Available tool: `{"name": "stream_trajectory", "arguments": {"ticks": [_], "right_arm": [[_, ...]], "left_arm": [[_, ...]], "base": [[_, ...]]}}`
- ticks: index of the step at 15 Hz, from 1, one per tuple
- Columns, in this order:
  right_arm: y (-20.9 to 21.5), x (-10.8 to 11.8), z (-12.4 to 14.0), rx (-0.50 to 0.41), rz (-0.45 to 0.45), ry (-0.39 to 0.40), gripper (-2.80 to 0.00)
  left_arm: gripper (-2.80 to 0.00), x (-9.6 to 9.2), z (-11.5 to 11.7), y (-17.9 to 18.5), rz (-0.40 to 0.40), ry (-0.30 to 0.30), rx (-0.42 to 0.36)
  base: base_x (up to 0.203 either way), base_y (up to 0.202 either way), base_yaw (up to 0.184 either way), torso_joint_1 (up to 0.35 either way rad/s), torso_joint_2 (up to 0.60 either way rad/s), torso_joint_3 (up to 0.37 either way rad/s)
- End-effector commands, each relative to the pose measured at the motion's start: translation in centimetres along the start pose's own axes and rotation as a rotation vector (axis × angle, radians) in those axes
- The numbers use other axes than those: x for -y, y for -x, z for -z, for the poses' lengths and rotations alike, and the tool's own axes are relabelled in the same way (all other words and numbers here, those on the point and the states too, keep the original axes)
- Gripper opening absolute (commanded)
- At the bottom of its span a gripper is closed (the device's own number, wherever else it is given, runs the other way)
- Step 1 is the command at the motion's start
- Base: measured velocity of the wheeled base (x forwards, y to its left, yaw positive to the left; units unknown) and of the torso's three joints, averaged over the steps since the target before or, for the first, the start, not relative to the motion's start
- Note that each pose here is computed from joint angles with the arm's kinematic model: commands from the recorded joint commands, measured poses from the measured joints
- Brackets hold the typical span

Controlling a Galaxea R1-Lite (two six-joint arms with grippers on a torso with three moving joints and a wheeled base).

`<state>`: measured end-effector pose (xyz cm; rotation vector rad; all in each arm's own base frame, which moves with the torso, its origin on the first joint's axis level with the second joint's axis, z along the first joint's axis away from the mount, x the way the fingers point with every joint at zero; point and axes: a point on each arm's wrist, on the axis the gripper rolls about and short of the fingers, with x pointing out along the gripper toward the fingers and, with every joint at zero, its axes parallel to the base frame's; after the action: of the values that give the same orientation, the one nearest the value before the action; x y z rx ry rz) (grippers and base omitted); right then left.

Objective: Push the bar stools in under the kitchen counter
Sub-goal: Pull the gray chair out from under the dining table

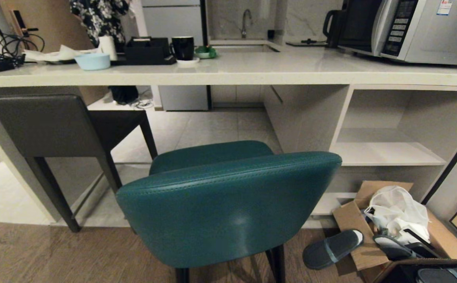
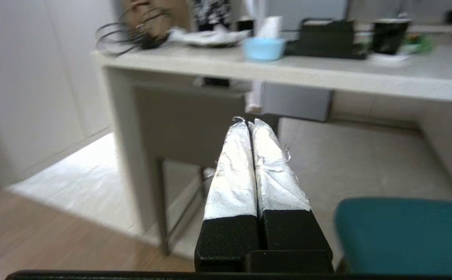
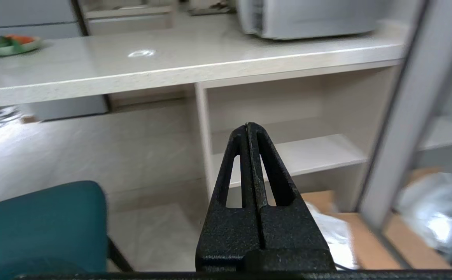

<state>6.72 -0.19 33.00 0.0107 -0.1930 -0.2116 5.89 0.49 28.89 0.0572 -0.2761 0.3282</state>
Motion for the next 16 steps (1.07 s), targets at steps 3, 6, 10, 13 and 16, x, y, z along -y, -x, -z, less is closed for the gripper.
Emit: {"name": "stream_trajectory", "arguments": {"ticks": [3, 6, 10, 13, 16], "right_arm": [[6.2, 1.7, 0.9, 0.042, 0.043, 0.006, -2.8], [9.7, 2.5, 2.8, 0.043, 0.06, 0.014, -2.8], [12.9, 3.1, 6.3, 0.006, 0.063, 0.045, -2.8], [14.0, 3.2, 8.4, 0.009, 0.052, 0.067, -2.8], [15.4, 3.4, 12.0, 0.012, -0.004, 0.102, -2.8]], "left_arm": [[-2.8, -2.0, 0.6, 5.1, -0.072, -0.008, 0.044], [-2.8, -2.5, 2.8, 7.5, -0.03, -0.019, -0.005], [-2.8, -3.2, 6.7, 10.7, -0.014, -0.048, -0.052], [-2.8, -3.0, 10.9, 12.1, 0.036, -0.086, -0.133], [-2.8, -3.0, 14.1, 13.4, 0.09, -0.096, -0.125]], "base": [[0.0, 0.0, 0.0, 0.0, 0.0, 0.0], [0.0, 0.0, 0.0, 0.0, 0.0, 0.0], [0.0, 0.0, 0.0, 0.0, 0.0, 0.0], [0.0, 0.0, 0.0, 0.0, 0.0, 0.0], [0.0, 0.0, 0.0, 0.0, 0.0, 0.0]]}}
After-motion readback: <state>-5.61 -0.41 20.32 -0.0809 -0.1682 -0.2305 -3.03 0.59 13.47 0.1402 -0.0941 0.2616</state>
